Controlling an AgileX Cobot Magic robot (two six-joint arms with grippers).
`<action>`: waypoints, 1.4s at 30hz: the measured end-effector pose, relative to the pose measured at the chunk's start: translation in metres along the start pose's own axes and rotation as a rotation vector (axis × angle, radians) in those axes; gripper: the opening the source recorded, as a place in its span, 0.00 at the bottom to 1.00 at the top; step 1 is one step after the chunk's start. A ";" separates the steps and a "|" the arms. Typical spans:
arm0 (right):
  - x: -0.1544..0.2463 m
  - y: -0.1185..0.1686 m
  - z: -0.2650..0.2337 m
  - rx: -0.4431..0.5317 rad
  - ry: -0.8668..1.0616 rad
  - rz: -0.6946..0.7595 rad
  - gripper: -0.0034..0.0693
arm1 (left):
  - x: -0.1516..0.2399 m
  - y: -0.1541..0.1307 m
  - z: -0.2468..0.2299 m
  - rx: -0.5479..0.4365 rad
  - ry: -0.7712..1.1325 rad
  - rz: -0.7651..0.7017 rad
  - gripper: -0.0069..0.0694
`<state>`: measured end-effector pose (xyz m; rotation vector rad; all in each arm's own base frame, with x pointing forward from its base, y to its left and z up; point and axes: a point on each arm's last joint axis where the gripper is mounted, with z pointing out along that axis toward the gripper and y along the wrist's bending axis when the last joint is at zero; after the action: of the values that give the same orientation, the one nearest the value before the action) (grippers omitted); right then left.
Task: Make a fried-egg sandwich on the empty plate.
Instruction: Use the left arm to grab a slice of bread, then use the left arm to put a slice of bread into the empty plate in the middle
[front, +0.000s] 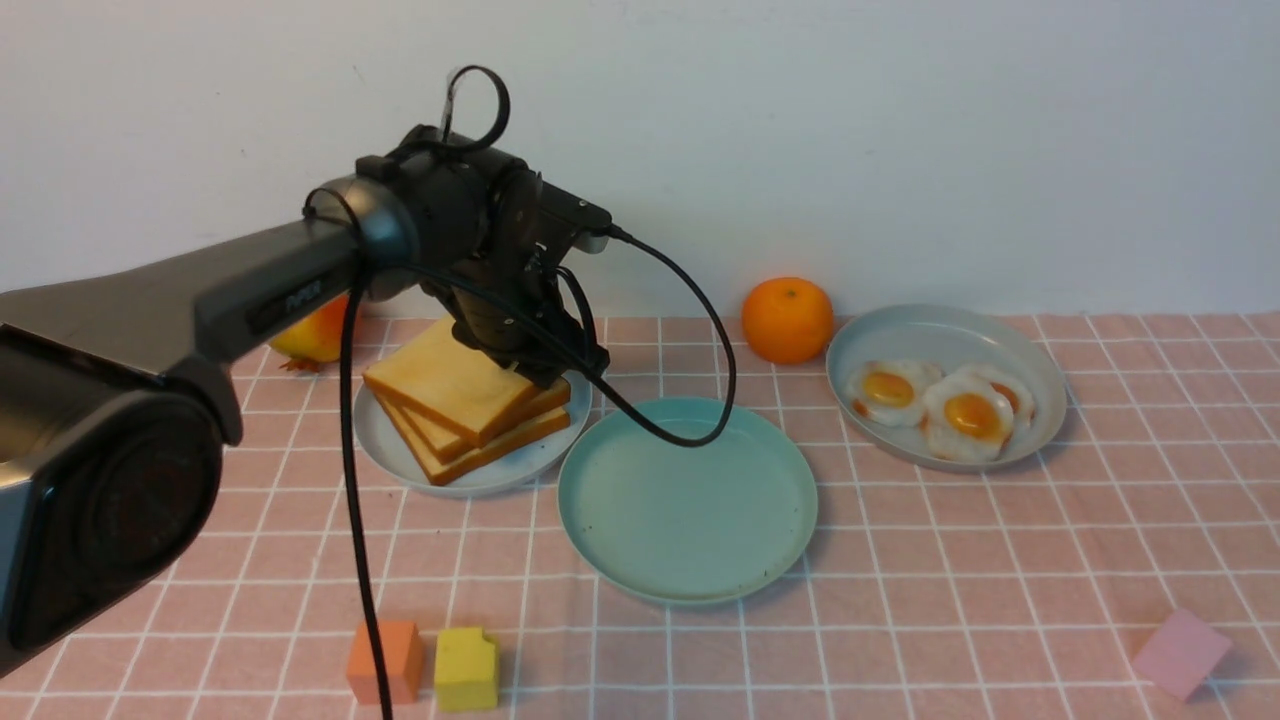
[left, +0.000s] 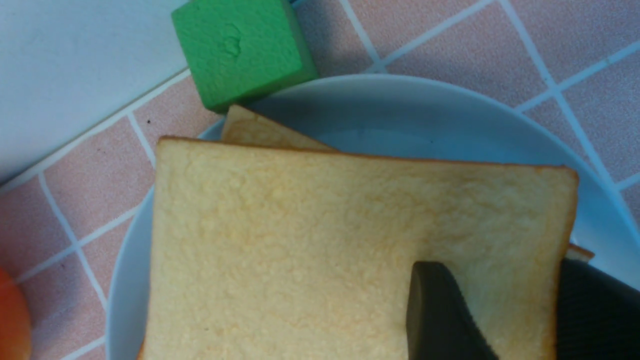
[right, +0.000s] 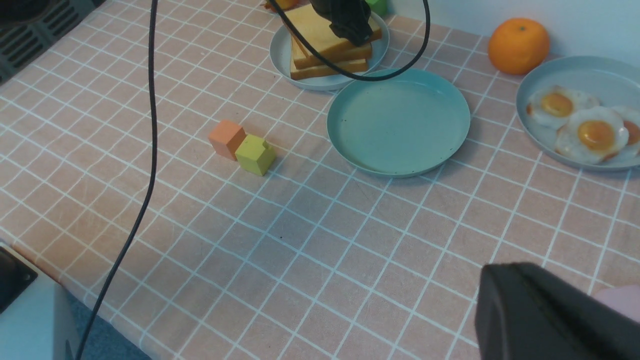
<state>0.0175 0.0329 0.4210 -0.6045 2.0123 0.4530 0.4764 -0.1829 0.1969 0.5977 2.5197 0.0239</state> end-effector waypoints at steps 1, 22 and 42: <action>0.000 0.000 0.000 0.000 0.003 0.000 0.08 | 0.000 0.000 0.000 0.000 0.000 0.000 0.53; 0.002 -0.001 0.000 0.012 0.024 -0.006 0.09 | 0.000 0.000 0.001 0.003 0.005 -0.002 0.37; 0.004 -0.003 0.000 0.030 0.042 -0.036 0.11 | -0.024 -0.037 -0.150 0.202 -0.149 0.175 0.13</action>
<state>0.0174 0.0296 0.4175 -0.6353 2.0416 0.3902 0.4022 -0.2106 0.3318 0.8667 2.3355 -0.2055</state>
